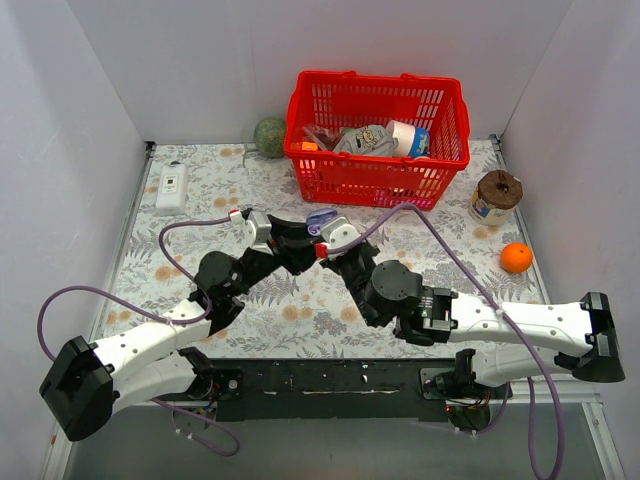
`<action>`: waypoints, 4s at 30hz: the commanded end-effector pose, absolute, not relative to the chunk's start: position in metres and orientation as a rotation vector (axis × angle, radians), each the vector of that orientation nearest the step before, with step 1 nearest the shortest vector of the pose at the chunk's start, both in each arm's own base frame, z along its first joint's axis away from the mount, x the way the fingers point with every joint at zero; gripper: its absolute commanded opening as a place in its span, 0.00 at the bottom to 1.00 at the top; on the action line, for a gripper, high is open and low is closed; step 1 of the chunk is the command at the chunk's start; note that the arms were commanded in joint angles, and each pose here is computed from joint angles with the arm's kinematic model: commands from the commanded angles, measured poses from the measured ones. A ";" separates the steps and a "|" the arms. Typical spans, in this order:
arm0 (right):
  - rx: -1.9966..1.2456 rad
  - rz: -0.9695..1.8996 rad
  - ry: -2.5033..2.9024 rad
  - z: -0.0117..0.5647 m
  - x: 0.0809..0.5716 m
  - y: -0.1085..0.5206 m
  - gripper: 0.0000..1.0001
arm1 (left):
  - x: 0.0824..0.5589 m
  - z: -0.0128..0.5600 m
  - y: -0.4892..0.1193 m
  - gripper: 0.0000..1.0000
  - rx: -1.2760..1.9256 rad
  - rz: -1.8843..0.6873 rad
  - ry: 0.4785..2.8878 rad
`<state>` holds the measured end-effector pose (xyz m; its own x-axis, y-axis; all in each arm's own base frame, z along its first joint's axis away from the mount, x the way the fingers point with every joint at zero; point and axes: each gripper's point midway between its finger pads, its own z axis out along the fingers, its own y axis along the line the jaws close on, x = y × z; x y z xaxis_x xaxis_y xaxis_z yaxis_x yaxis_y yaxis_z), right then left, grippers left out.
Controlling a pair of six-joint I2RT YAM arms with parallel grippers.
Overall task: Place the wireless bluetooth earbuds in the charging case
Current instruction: Place the earbud in the charging case.
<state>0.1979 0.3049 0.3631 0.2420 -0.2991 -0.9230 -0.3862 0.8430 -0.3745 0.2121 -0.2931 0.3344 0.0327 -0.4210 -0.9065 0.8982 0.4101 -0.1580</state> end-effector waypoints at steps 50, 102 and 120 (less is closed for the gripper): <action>-0.560 0.309 1.491 0.378 0.196 0.305 0.45 | 0.200 0.361 -0.279 0.00 0.507 -1.103 1.008; -0.745 0.551 1.458 0.472 0.160 0.298 0.78 | 0.140 0.342 -0.286 0.00 0.865 -1.217 1.095; -1.143 0.637 1.615 0.436 0.113 0.304 0.59 | 0.126 0.311 -0.281 0.00 1.112 -1.263 1.174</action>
<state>0.1264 0.3077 0.4548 0.0138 -0.3443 -0.9388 -0.8700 0.4587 -0.1810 0.1223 -0.2870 0.3101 -0.0461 -0.1099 -0.9929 0.9982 0.0331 -0.0500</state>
